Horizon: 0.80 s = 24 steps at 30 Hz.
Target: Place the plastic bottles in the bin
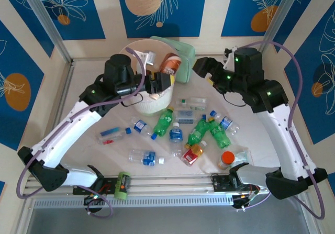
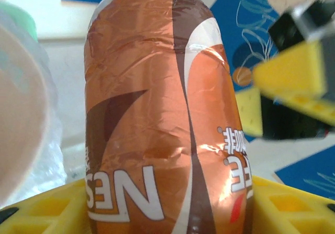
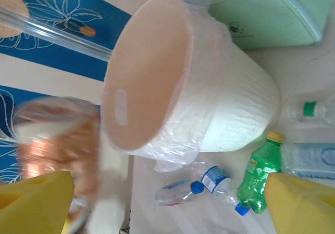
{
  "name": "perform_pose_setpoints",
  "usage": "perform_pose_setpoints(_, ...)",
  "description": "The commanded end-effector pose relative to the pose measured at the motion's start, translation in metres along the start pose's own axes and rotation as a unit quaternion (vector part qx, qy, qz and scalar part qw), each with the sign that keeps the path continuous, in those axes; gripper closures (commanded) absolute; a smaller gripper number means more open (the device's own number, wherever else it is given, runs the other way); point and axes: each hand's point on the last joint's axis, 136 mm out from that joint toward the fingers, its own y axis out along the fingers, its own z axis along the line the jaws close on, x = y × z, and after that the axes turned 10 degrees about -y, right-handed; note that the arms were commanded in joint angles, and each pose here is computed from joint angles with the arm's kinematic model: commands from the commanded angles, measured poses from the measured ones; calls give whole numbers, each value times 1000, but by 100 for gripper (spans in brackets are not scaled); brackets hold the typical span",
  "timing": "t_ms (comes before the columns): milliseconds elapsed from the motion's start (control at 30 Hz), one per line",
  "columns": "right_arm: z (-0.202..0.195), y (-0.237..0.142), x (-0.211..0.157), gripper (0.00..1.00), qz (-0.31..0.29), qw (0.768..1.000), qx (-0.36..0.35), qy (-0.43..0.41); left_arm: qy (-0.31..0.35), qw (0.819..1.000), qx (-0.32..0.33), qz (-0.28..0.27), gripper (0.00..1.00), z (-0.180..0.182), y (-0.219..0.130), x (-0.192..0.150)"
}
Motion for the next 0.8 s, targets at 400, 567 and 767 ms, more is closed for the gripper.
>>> perform_pose_setpoints(400, -58, 8, -57, 9, 72, 994, -65, 49, -43, 976, 182, -108, 43, 104, -4, 105)
perform_pose_setpoints(567, -75, 13, -74, 11, 94, 990, -88, 55, -65, 974, 196, -93, 44, 135, 11, 111)
perform_pose_setpoints(767, -87, 19, -86, 12, 105, 987, -99, 68, -63, 968, 235, -66, 44, 163, 22, 100)
